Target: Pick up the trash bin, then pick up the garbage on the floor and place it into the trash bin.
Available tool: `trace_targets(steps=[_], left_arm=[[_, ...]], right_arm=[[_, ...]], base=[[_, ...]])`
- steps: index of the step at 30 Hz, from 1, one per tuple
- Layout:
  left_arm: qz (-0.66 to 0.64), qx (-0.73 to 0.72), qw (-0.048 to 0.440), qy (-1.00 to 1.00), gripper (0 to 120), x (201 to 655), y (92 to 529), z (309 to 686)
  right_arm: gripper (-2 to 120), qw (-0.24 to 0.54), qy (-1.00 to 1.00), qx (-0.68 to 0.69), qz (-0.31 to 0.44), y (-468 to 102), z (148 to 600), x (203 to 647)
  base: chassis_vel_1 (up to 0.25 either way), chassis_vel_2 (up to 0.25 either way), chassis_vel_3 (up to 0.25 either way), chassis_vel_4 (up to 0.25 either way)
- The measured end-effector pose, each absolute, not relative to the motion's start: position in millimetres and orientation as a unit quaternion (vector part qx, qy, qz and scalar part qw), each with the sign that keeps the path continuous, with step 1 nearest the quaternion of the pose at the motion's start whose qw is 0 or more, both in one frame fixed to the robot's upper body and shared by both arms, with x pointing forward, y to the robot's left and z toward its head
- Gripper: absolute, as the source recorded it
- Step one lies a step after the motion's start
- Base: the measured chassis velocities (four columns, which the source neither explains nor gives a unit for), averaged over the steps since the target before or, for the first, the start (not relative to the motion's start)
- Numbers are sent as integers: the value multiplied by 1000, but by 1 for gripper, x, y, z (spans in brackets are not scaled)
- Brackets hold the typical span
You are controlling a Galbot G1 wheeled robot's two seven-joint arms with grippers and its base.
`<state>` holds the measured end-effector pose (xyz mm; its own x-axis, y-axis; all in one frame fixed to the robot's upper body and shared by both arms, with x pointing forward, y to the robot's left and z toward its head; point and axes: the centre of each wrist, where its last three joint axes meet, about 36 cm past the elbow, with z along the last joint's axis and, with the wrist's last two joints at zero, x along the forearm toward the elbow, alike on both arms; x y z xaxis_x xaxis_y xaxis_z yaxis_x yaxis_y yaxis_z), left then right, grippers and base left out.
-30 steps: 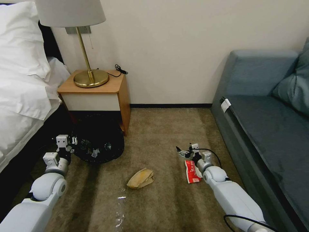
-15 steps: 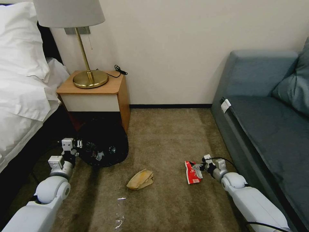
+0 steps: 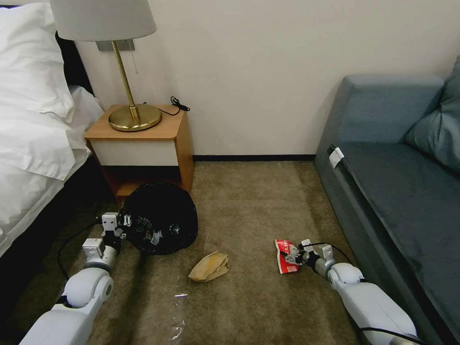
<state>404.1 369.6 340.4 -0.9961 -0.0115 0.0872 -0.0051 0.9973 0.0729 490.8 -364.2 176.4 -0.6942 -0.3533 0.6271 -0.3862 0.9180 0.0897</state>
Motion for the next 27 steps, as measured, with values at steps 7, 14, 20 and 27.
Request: trace_targets(steps=[7,14,20,27], left_arm=[[-34,2,43,-998,4,402,368,339],[-31,0,42,-999,4,400,369,335],[-30,0,41,-999,4,400,370,332],[-29,0,39,-999,4,400,371,332]], right_arm=[[100,332,-921,202,26,-352,164,501],[100,345,-918,192,28,-346,156,502],[100,353,-917,186,34,-347,151,500],[100,358,-916,174,45,-351,151,502]], base=[[0,0,0,0],[0,0,0,0],[0,0,0,0],[0,0,0,0]])
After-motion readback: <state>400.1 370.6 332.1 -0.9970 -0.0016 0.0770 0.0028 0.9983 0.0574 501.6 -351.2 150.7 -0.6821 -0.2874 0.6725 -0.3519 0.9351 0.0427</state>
